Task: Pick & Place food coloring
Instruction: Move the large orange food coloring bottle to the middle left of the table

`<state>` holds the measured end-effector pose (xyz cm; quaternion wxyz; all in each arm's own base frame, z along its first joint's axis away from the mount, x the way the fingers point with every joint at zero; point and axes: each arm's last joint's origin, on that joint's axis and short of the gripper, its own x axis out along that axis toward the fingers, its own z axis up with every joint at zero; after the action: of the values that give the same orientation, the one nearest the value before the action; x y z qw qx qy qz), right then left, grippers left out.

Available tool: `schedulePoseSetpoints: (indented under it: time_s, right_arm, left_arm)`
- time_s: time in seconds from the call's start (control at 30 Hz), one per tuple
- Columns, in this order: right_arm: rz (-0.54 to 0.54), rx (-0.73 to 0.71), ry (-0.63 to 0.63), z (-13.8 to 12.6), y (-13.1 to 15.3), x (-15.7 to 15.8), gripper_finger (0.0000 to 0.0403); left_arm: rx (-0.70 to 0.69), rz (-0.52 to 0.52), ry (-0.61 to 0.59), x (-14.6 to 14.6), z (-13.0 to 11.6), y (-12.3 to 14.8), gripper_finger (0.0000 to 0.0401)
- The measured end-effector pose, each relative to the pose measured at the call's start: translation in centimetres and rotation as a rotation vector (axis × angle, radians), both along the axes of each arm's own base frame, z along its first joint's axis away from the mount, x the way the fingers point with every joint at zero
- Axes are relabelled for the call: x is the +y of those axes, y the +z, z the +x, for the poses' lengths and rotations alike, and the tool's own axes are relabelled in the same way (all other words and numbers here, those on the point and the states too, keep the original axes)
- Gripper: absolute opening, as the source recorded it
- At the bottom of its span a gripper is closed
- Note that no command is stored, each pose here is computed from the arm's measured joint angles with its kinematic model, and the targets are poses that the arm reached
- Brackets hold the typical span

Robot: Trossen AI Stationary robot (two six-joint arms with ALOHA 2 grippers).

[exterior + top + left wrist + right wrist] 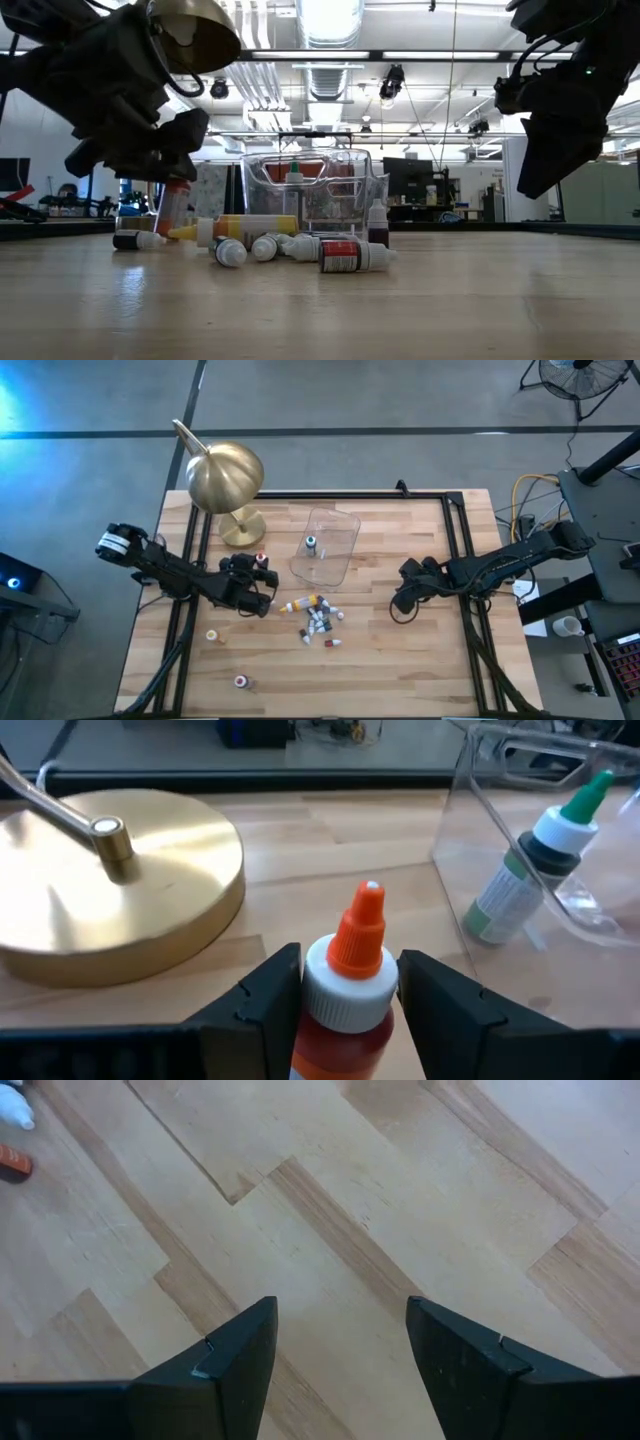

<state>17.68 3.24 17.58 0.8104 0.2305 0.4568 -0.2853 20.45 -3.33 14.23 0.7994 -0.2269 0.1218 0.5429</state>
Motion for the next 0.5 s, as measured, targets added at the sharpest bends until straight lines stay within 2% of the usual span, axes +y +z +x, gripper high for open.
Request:
schedulePoseSetpoints:
  time_s: [0.5]
  right_arm:
    - [-0.016, 0.001, -0.066, 0.2, 0.0, -1.2, 0.0215]
  left_arm:
    - [0.006, -0.153, -0.087, -0.1, -1.5, 2.9, 0.0145]
